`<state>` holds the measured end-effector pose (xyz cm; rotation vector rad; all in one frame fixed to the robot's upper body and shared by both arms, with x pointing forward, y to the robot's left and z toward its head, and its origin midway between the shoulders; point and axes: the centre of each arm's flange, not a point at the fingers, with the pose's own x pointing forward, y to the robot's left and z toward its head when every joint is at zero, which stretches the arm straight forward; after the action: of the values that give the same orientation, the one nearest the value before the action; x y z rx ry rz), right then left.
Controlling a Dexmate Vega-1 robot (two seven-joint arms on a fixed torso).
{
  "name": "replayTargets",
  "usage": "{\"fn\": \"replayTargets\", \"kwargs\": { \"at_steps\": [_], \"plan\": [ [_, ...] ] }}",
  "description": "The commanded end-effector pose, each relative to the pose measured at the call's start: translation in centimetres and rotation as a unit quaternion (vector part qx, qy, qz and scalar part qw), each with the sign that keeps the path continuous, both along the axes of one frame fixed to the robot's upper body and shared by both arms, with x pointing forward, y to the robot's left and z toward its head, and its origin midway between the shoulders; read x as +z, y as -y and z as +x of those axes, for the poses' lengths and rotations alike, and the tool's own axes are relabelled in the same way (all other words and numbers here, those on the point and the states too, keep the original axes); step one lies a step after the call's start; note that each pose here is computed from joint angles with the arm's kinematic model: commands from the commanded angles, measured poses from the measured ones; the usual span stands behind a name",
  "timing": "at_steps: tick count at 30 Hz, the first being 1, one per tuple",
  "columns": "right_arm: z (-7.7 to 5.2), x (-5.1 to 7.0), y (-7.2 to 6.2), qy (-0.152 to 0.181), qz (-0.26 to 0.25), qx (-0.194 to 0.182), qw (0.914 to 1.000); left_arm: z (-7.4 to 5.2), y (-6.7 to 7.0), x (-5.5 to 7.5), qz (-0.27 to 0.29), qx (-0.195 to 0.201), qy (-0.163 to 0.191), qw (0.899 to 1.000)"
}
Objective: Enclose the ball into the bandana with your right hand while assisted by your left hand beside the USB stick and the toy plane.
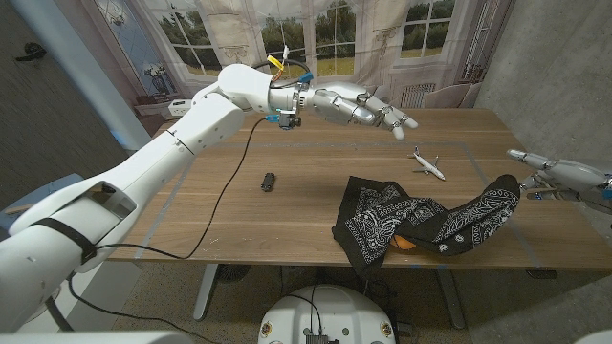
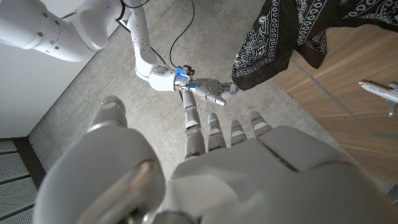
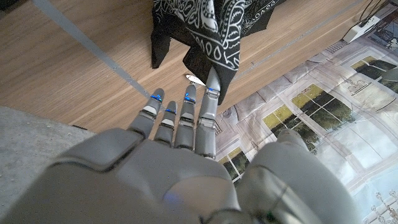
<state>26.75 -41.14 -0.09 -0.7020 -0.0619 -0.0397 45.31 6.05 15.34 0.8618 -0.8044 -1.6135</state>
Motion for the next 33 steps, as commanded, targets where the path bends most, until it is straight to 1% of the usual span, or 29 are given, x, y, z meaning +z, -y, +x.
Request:
{"fn": "replayTargets", "kwargs": {
  "at_steps": [1,2,4,5,6,8,9,10,11,13,14,15,18,21,22,24,25,28,29,31,33],
  "plan": [
    [-1.5,0.2,-1.0,-0.012,-0.016,-0.114,0.9933,0.6,-0.3,0.4,-0.004,0.0,-0.004,1.0],
    [-1.9,0.3,-1.4,-0.01,-0.023,-0.146,0.989,0.7,-0.3,0.5,-0.004,0.0,-0.003,1.0],
    [-2.7,0.4,-2.0,-0.001,-0.035,-0.196,0.9801,0.7,-0.3,0.6,-0.004,0.0,-0.003,1.0],
    [-3.0,0.4,-2.3,0.014,-0.047,-0.211,0.9763,0.8,-0.3,0.7,-0.004,-0.001,-0.002,1.0],
    [-3.3,0.4,-2.5,0.027,-0.058,-0.215,0.9745,0.8,-0.3,0.7,-0.006,0.0,-0.001,1.0],
    [-3.8,0.4,-2.9,0.063,-0.076,-0.24,0.9656,0.9,-0.3,0.8,-0.006,-0.001,-0.001,1.0],
    [-4.1,0.3,-3.0,0.076,-0.078,-0.252,0.9614,0.9,-0.3,0.9,-0.007,-0.002,0.0,1.0],
    [-4.3,0.2,-2.8,0.085,-0.071,-0.257,0.9599,1.0,-0.3,1.0,-0.009,-0.002,0.0,1.0],
    [-4.5,0.2,-2.8,0.094,-0.073,-0.269,0.9559,1.1,-0.3,1.0,-0.01,-0.002,0.0,1.0],
    [-4.8,0.2,-3.5,0.114,-0.113,-0.331,0.9299,1.2,-0.4,1.1,-0.014,0.0,0.001,1.0],
    [-4.8,0.3,-3.9,0.13,-0.127,-0.345,0.921,1.2,-0.4,1.2,-0.014,0.0,0.001,1.0],
    [-4.8,0.4,-4.1,0.134,-0.135,-0.348,0.9181,1.3,-0.4,1.3,-0.015,0.001,0.002,1.0],
    [-4.6,0.6,-4.5,0.149,-0.153,-0.348,0.9128,1.3,-0.3,1.5,-0.014,0.002,0.004,1.0],
    [-4.4,0.6,-4.1,0.151,-0.14,-0.355,0.9118,1.3,-0.3,1.6,-0.015,0.004,0.006,1.0],
    [-4.3,0.5,-4.1,0.156,-0.137,-0.359,0.9098,1.3,-0.3,1.7,-0.016,0.006,0.005,1.0],
    [-4.0,0.2,-4.1,0.171,-0.147,-0.37,0.9015,1.4,-0.3,1.7,-0.022,0.009,0.001,1.0],
    [-3.8,0.1,-4.2,0.185,-0.15,-0.372,0.8969,1.4,-0.4,1.7,-0.024,0.01,0.0,1.0],
    [-3.3,-0.1,-4.4,0.226,-0.163,-0.369,0.8869,1.3,-0.4,1.7,-0.026,0.015,0.001,1.0],
    [-3.2,-0.2,-4.5,0.238,-0.161,-0.36,0.8876,1.2,-0.4,1.7,-0.026,0.014,0.001,1.0],
    [-3.0,-0.3,-4.4,0.259,-0.153,-0.333,0.8939,1.0,-0.3,1.7,-0.025,0.015,0.002,1.0],
    [-2.7,-0.6,-4.1,0.288,-0.133,-0.28,0.9061,0.9,-0.3,1.8,-0.027,0.016,0.002,1.0]
  ]
}}
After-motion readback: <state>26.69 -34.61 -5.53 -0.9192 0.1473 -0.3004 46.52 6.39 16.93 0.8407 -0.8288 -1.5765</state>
